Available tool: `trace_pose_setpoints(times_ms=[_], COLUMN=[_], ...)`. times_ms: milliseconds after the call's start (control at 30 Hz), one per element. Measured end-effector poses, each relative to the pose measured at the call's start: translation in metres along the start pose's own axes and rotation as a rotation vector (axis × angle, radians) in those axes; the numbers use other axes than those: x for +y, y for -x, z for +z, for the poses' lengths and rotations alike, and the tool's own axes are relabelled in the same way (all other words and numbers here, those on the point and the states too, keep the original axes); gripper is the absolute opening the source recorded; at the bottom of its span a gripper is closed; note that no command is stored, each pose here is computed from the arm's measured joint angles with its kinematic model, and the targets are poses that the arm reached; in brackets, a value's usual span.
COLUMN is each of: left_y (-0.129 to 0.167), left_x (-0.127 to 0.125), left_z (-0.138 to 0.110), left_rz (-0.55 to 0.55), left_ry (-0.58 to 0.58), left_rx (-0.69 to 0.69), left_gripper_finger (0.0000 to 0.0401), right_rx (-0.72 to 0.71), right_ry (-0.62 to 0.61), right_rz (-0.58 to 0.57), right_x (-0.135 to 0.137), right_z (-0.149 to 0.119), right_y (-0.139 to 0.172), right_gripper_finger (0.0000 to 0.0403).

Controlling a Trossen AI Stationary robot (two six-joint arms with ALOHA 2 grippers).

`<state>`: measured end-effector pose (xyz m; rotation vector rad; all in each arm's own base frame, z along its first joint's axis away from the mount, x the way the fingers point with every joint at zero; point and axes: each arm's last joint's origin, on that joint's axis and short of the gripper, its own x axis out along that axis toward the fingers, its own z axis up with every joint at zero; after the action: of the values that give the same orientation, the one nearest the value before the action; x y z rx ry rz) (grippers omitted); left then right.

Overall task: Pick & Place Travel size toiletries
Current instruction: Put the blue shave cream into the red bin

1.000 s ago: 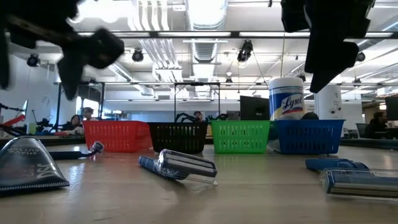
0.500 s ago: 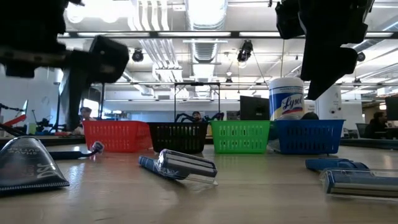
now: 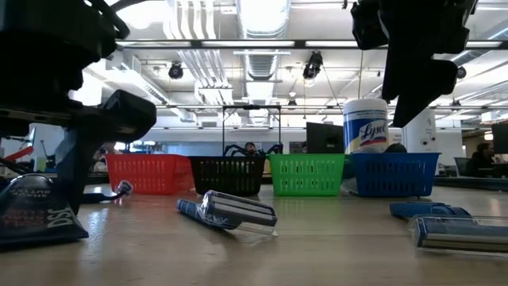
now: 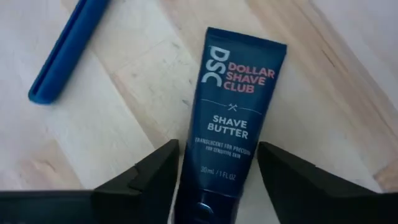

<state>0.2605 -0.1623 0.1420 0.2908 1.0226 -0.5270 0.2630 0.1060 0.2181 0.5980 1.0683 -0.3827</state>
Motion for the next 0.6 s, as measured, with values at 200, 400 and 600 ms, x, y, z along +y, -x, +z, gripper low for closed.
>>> trace_pose_setpoints(times_ms=[200, 400, 600], left_y=[0.006, 0.016, 0.05], left_x=[0.0, 0.002, 0.012], left_z=[0.003, 0.007, 0.009], left_rz=[0.005, 0.032, 0.281], left_ry=[0.085, 0.318, 0.772], left_rx=[0.016, 0.085, -0.041], left_gripper_finger=[0.014, 0.0118, 0.0117], right_rx=[0.001, -0.014, -0.076], right_ry=[0.02, 0.017, -0.003], right_rz=[-0.001, 0.003, 0.006], right_x=[0.0, -0.002, -0.007], right_z=[0.0, 0.001, 0.004], right_y=[0.0, 0.006, 0.023], right_gripper_finger=[0.033, 0.0308, 0.0296])
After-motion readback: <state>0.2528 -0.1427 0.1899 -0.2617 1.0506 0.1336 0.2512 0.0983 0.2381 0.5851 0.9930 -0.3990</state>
